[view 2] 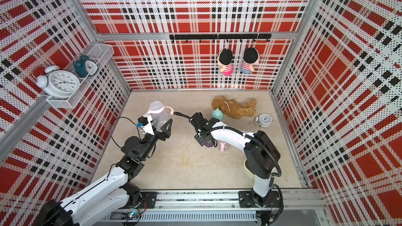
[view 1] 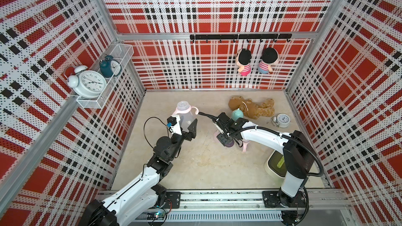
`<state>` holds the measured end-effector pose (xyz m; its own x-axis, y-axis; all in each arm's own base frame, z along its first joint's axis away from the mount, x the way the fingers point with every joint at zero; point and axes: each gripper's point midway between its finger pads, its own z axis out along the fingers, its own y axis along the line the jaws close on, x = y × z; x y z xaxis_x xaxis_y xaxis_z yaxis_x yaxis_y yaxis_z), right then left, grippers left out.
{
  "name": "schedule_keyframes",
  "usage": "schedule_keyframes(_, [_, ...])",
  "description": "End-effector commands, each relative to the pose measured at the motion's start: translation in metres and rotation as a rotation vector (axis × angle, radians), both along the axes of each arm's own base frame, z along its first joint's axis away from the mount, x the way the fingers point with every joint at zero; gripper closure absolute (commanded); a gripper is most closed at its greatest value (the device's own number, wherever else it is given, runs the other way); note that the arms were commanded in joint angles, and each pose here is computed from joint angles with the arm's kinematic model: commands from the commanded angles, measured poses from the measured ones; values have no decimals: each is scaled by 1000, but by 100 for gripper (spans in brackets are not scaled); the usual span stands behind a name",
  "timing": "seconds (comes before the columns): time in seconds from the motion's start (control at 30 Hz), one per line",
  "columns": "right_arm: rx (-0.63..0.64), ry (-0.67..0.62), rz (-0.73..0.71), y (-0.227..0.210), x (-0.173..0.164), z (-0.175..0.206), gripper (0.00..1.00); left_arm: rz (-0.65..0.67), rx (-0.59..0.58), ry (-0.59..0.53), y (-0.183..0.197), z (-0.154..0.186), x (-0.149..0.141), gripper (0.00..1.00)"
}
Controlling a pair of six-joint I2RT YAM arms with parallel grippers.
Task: Assemble the baby bottles
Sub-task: Move the nipple to the center of the board.
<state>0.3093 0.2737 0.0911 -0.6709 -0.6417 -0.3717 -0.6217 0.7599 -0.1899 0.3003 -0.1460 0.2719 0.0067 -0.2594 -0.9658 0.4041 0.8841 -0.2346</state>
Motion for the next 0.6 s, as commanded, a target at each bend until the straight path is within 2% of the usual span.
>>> schedule_keyframes(0.0, [-8,13,-14,-2,3,-10,33,18,4,-20,4,3,-2,100])
schedule_keyframes(0.57, [-82,37,-66,-18,5,-38,56,2,23,1,-1,-4,2,100])
